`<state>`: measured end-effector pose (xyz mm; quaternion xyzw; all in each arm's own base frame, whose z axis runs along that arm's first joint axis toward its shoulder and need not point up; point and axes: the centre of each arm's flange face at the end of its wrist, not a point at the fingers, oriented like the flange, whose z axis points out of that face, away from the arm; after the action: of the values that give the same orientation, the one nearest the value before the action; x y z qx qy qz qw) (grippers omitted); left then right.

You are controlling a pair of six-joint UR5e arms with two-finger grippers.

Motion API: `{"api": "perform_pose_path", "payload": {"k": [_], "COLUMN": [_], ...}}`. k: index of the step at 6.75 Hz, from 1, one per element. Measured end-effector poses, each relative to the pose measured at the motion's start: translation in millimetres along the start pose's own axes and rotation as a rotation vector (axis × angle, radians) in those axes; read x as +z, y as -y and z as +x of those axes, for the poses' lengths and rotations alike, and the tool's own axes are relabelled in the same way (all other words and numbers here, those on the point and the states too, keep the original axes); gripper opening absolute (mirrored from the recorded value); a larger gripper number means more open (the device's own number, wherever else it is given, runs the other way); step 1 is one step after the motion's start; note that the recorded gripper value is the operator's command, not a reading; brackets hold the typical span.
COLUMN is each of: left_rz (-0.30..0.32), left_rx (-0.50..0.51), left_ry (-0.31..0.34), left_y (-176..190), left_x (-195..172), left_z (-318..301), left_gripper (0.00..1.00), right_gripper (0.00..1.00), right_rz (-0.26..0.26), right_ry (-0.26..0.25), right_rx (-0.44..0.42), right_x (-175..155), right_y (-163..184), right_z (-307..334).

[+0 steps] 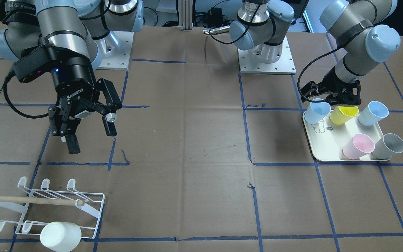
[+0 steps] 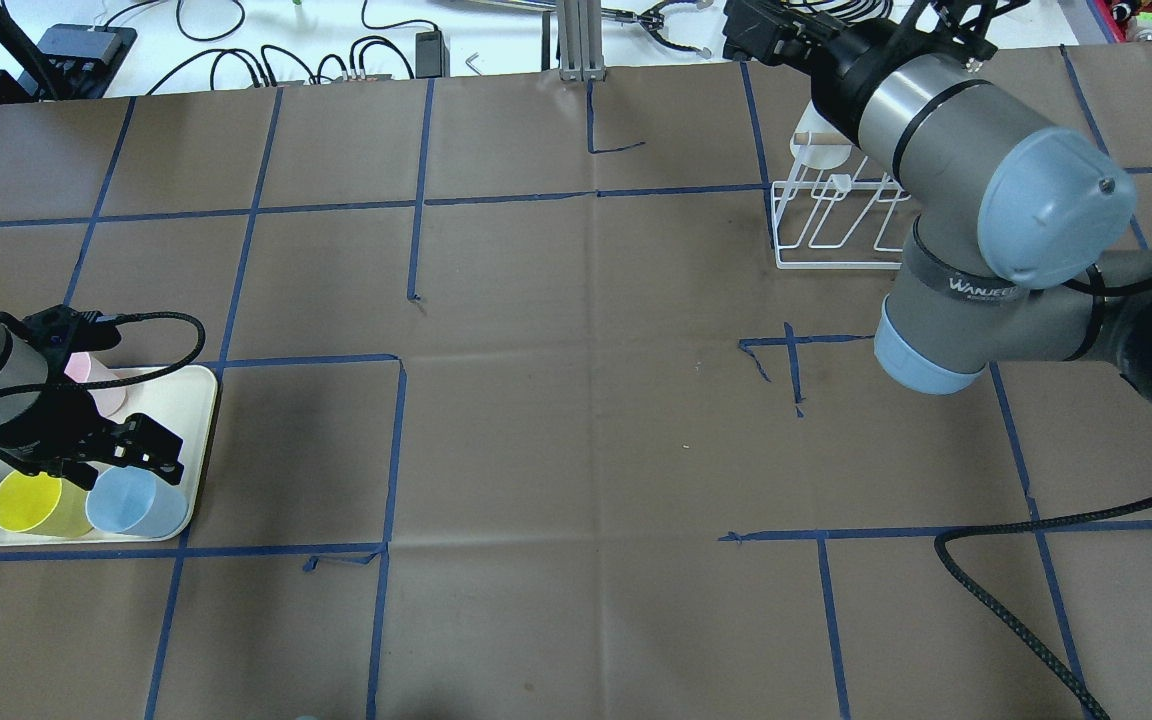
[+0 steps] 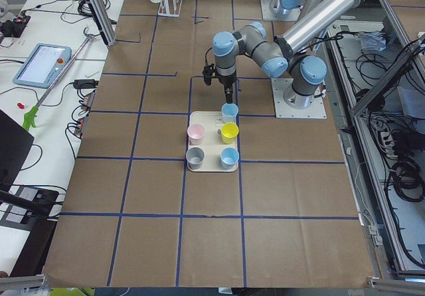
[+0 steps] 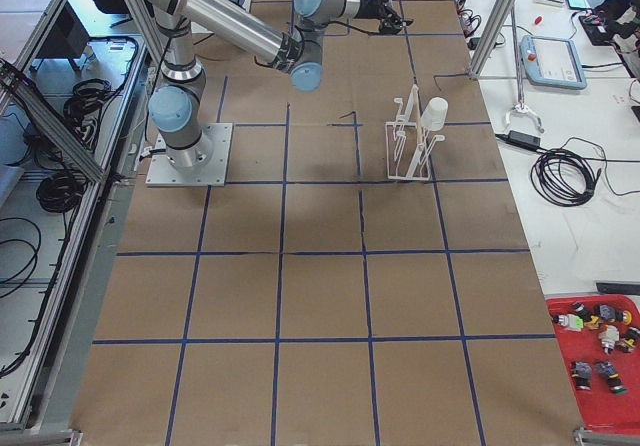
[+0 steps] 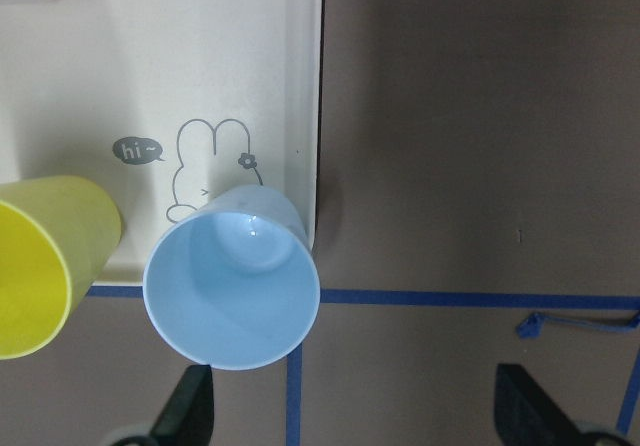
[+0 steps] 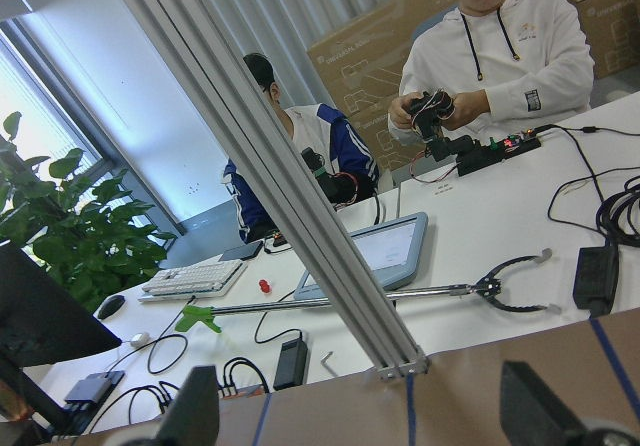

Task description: Transfer IKEA cup to right arm and place on rack

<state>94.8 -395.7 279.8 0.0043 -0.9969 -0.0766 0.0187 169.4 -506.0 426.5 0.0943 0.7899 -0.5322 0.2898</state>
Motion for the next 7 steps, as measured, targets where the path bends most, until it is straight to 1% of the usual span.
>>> {"api": "perform_pose_path", "payload": {"k": [1,2,3,4,5,6,7], "left_rz": [-0.002,-0.005,-0.004,-0.002,-0.008,-0.014,-0.010], "left_rx": [0.009,0.014,0.016,0.017,0.015,0.013,0.011], "left_ry": [0.000,0.002,0.007,0.012,0.017,0.027,0.039], "left_y": [5,9,11,11,11,9,7], "left_x": [8,17,29,43,56,62,61], "left_z": [-3,-5,-6,-7,-7,-7,-7], "left_gripper": [0.98,0.98,0.98,0.98,0.98,0.92,0.80], "right_gripper": [1.00,1.00,1.00,1.00,1.00,1.00,1.00], "right_rz": [-0.025,-0.046,-0.061,-0.065,-0.050,-0.029,-0.013], "right_ry": [0.029,0.046,0.047,0.043,0.056,0.086,0.113], "right_rx": [0.162,0.311,0.444,0.573,0.710,0.823,0.891], "right_x": [-2,-5,-12,-24,-36,-44,-49], "right_y": [-13,-24,-33,-41,-48,-50,-50], "right_z": [-17,-30,-34,-35,-35,-36,-38]}}
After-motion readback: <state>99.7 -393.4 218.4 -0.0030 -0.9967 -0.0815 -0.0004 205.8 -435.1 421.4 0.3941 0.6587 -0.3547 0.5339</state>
